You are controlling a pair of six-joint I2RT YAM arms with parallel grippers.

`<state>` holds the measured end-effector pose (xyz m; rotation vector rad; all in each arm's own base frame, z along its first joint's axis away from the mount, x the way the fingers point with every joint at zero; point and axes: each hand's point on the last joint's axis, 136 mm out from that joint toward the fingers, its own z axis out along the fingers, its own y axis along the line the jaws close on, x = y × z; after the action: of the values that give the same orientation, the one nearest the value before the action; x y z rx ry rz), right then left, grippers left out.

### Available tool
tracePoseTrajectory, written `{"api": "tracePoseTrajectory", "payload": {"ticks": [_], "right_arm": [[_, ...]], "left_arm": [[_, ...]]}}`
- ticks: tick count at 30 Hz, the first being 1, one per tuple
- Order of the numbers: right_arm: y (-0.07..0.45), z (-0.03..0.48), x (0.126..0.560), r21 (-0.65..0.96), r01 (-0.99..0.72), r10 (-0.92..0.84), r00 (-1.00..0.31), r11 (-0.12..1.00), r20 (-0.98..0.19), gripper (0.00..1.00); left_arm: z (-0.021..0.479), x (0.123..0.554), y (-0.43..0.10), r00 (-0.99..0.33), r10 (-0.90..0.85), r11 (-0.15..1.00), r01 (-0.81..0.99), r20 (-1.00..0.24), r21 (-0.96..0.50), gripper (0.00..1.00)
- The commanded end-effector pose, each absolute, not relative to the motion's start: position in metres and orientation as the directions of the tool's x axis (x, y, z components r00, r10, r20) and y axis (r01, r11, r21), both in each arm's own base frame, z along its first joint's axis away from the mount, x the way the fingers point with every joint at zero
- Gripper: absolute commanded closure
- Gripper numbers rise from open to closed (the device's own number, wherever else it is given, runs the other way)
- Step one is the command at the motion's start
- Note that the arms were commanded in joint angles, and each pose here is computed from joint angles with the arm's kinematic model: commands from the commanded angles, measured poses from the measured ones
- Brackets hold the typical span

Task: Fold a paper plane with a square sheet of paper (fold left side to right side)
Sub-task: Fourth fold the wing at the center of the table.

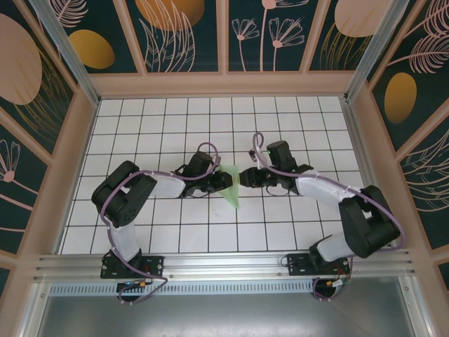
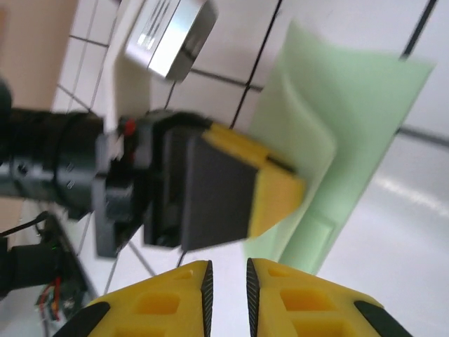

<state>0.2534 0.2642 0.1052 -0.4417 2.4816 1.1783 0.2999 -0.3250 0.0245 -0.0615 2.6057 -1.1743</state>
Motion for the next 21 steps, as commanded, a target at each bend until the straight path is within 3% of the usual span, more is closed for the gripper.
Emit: {"api": "tracePoseTrajectory", "payload": {"ticks": [1,21], "right_arm": [[0.280,0.107,0.224,0.739,-0.399,-0.119,-0.908,0.544,-0.403,0.76],[0.296,0.049,0.225,0.658,-0.347,-0.173,-0.933,0.668,-0.316,0.79]], "left_arm": [[-0.023,0.286,-0.300,-0.972,-0.161,0.774,-0.016,-0.174,-0.633,0.68],[-0.024,0.287,-0.297,-0.971,-0.158,0.786,-0.015,-0.178,-0.618,0.67]]}}
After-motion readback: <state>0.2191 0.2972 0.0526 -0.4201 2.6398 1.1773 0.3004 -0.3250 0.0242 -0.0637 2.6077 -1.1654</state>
